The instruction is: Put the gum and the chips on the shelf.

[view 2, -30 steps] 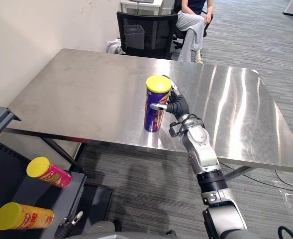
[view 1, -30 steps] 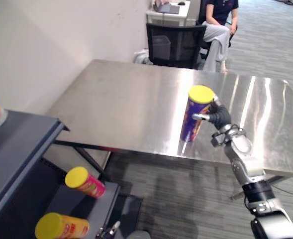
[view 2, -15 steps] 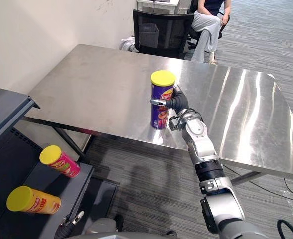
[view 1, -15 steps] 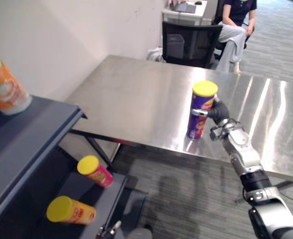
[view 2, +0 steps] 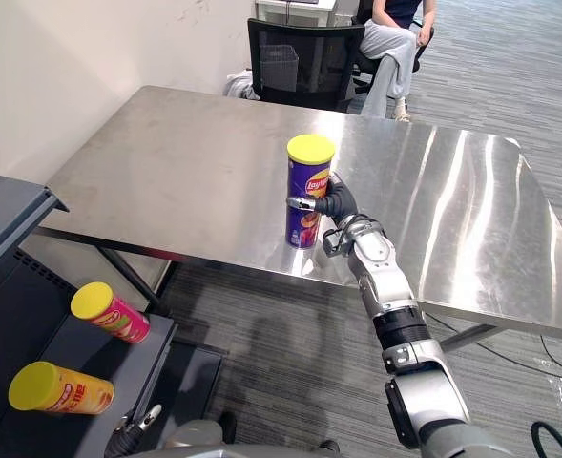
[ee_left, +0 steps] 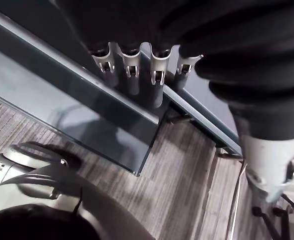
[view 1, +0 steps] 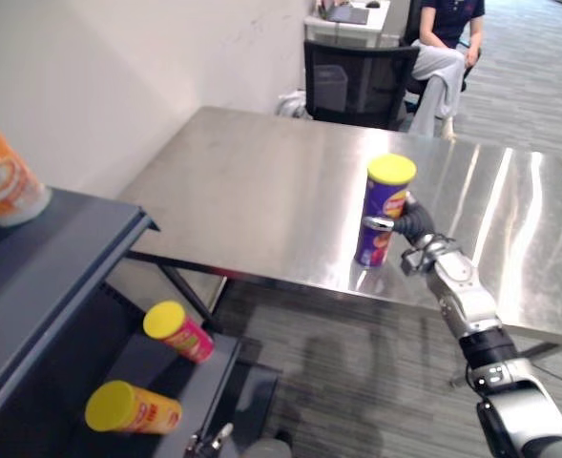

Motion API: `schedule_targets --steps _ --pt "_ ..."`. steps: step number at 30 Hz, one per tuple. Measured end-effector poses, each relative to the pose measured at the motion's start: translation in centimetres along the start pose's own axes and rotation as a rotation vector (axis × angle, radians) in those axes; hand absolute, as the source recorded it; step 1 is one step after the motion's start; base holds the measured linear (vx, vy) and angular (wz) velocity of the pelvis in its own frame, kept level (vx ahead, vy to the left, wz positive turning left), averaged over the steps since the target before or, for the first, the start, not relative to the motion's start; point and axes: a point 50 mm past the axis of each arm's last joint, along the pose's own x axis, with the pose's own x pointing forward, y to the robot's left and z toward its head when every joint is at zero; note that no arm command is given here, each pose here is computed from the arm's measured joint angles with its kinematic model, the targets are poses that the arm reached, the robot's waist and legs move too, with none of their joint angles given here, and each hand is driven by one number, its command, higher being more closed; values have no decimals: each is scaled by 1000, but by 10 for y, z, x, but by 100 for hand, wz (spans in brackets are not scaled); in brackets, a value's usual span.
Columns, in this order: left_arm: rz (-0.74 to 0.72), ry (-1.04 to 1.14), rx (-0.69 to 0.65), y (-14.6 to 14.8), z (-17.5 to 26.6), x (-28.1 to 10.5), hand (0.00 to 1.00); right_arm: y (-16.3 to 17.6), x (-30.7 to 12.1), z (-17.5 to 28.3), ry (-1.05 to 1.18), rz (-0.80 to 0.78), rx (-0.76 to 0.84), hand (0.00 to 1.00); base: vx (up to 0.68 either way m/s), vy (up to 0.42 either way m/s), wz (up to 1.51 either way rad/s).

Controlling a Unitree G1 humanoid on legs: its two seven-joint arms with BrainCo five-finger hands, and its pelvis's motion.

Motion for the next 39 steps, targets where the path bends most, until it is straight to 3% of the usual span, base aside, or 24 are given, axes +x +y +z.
schedule_targets --steps 8,19,39 --pt "5 4 1 1 0 0 0 0 0 16 -64 -14 -23 100 2 -1 -9" --pt "60 15 -10 7 -3 -1 0 -2 -17 84 -358 -43 -42 100 -13 -6 -12" --pt "149 63 -41 20 -19 -8 0 -33 -83 70 -380 -198 -3 100 -15 11 -9"
